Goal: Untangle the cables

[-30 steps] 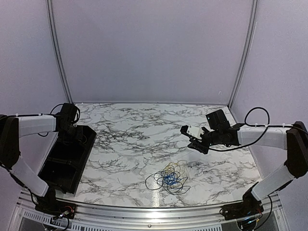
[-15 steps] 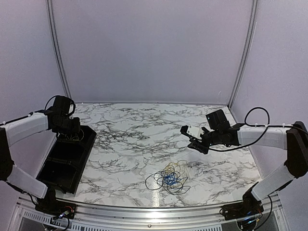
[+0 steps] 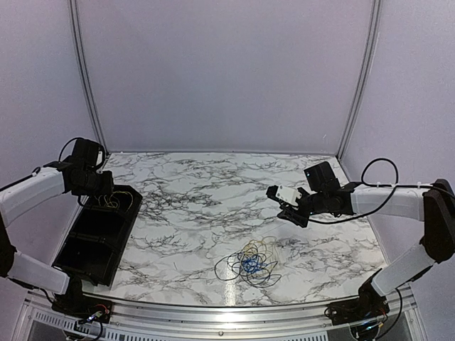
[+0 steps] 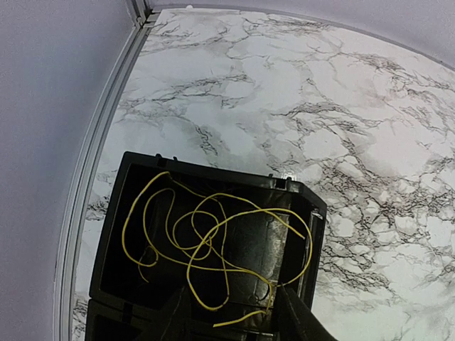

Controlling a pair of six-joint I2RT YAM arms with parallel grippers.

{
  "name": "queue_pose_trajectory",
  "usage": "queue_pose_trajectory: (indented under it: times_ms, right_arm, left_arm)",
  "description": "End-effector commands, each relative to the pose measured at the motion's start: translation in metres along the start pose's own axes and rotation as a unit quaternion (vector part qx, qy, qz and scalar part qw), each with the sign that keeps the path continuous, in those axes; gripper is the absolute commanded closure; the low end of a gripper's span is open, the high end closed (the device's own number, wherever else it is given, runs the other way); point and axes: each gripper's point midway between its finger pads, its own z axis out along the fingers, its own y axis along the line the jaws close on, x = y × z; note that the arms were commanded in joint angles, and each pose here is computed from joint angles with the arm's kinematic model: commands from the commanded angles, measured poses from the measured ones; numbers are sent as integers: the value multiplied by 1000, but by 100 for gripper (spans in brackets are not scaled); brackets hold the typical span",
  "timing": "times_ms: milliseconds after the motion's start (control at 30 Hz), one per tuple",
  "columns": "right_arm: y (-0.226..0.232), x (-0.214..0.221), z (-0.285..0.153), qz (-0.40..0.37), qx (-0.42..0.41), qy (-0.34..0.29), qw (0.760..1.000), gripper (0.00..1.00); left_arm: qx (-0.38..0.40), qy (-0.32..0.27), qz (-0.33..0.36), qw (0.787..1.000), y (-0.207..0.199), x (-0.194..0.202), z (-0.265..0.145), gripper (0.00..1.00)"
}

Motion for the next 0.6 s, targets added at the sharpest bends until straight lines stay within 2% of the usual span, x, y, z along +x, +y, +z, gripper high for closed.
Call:
queue_pose_trajectory:
  times_ms: [0, 133, 267, 567]
  right_arm:
    - [-9, -7, -5, -4, 9, -4, 1000, 69]
    - [-9, -8, -5, -4, 8, -4, 1000, 69]
    - [-9, -8, -6, -5, 9, -4, 1000, 69]
    - [-9, -8, -6, -6, 10, -4, 1000, 69]
  left_arm:
    - [-25, 24, 1, 999, 8, 6, 4, 53]
    - [-58, 4, -8, 998, 20, -3, -2, 48]
    - [-61, 5, -1, 998, 20, -5, 0, 48]
    - [-53, 52, 1, 997, 14, 16, 21, 60]
